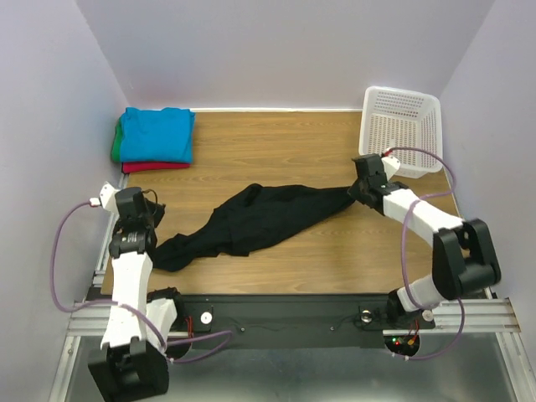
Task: Fold and stack the t-shirts
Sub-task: Flatten the tshirt out
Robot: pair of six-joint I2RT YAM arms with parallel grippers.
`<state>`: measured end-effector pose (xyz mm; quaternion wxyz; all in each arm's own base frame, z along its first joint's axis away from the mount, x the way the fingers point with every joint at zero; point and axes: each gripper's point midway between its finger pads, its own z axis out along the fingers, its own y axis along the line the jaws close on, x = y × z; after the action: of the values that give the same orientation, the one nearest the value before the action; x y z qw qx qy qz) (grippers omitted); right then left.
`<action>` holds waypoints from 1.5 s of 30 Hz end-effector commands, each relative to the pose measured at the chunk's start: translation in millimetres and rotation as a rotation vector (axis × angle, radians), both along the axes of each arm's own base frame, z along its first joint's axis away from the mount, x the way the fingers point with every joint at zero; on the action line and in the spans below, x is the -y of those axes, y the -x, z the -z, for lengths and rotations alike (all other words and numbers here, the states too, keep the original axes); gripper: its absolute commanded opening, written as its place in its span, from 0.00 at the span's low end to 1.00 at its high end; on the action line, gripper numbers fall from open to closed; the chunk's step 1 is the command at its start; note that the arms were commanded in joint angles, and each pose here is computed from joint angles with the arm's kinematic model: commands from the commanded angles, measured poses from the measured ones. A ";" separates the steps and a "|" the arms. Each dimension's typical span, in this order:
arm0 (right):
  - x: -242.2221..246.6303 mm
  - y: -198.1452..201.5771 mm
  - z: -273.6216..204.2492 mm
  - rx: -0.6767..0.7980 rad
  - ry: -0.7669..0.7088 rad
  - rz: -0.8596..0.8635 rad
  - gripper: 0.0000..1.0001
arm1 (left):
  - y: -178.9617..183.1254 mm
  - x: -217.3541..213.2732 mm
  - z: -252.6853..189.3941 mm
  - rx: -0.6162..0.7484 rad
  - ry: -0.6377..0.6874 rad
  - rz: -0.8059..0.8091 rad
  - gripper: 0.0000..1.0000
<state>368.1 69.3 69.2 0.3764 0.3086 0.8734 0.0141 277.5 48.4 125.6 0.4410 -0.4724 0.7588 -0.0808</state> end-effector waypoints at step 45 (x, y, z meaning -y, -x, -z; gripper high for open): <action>71.3 48.9 -155.1 0.296 0.230 0.119 0.00 | 71.6 121.5 107.8 -0.330 0.270 0.360 0.99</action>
<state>320.3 5.9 217.0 0.5172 0.2930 0.8021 -0.0582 225.0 -82.0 40.1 0.2562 -0.3674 0.8659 -0.2229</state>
